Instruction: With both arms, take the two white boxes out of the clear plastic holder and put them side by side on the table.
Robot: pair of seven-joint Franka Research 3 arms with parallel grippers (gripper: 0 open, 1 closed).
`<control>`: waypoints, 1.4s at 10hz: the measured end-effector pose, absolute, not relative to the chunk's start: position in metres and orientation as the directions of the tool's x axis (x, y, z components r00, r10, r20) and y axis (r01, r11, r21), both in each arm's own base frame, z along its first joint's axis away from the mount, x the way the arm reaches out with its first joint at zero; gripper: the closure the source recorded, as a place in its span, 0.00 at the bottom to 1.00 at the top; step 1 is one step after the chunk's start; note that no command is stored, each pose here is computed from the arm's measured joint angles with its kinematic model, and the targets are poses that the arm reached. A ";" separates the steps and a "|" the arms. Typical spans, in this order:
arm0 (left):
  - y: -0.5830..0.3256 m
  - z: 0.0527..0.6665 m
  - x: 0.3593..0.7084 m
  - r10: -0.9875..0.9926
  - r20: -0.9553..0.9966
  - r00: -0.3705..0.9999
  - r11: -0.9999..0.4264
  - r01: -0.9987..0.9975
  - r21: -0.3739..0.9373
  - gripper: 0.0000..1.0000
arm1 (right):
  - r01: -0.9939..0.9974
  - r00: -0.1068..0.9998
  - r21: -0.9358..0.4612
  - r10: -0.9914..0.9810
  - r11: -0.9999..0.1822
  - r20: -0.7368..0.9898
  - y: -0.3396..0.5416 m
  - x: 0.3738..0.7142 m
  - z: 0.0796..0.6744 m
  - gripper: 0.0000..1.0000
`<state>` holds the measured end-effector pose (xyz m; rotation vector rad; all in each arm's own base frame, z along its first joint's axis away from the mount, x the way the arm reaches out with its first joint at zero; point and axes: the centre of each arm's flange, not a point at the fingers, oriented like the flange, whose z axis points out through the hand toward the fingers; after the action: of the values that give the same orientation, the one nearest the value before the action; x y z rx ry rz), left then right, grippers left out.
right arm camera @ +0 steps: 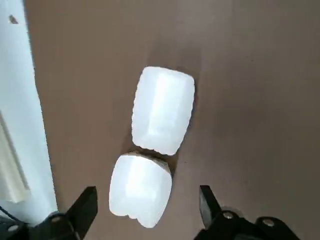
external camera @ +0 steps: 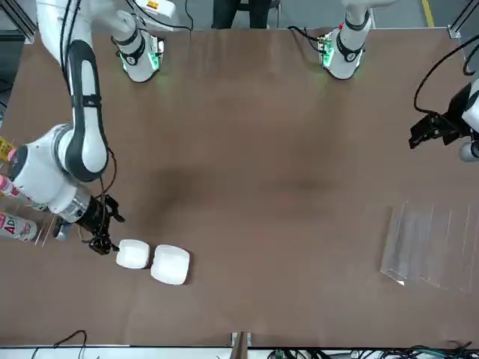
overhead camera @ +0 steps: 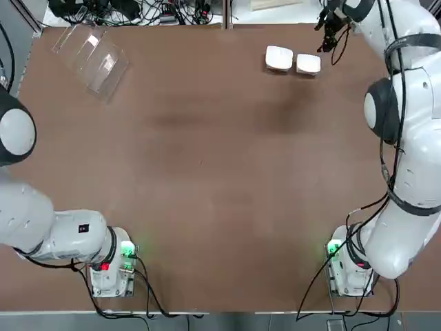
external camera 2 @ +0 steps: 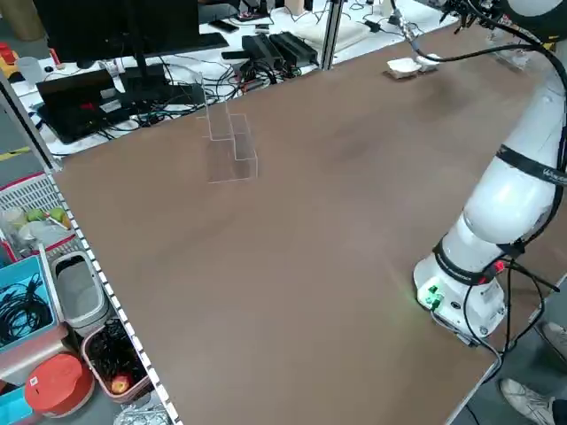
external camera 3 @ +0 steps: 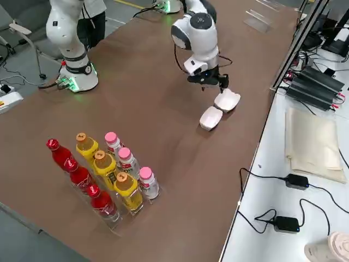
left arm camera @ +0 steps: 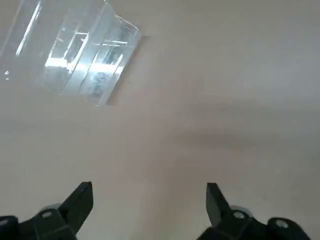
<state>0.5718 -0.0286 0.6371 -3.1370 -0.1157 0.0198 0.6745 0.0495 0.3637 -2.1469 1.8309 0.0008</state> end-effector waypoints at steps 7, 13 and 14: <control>-0.024 0.638 0.570 0.046 -0.018 0.999 -0.999 0.046 0.010 0.00 | -0.727 0.668 -0.267 -0.742 -0.632 -0.062 0.053 0.677 0.374 0.00; -0.017 0.633 0.575 0.060 -0.025 0.998 -0.998 0.060 0.012 0.00 | -0.423 0.904 -0.176 -0.427 -0.889 -0.017 0.060 0.681 0.393 0.00; -0.017 0.633 0.575 0.060 -0.024 0.998 -0.998 0.060 0.012 0.00 | -0.390 0.920 -0.173 -0.389 -0.904 -0.039 0.051 0.685 0.398 0.00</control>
<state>0.5746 -0.0167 0.6331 -3.1525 -0.0944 0.0377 0.6849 0.0513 0.3982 -2.9033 0.5942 0.0049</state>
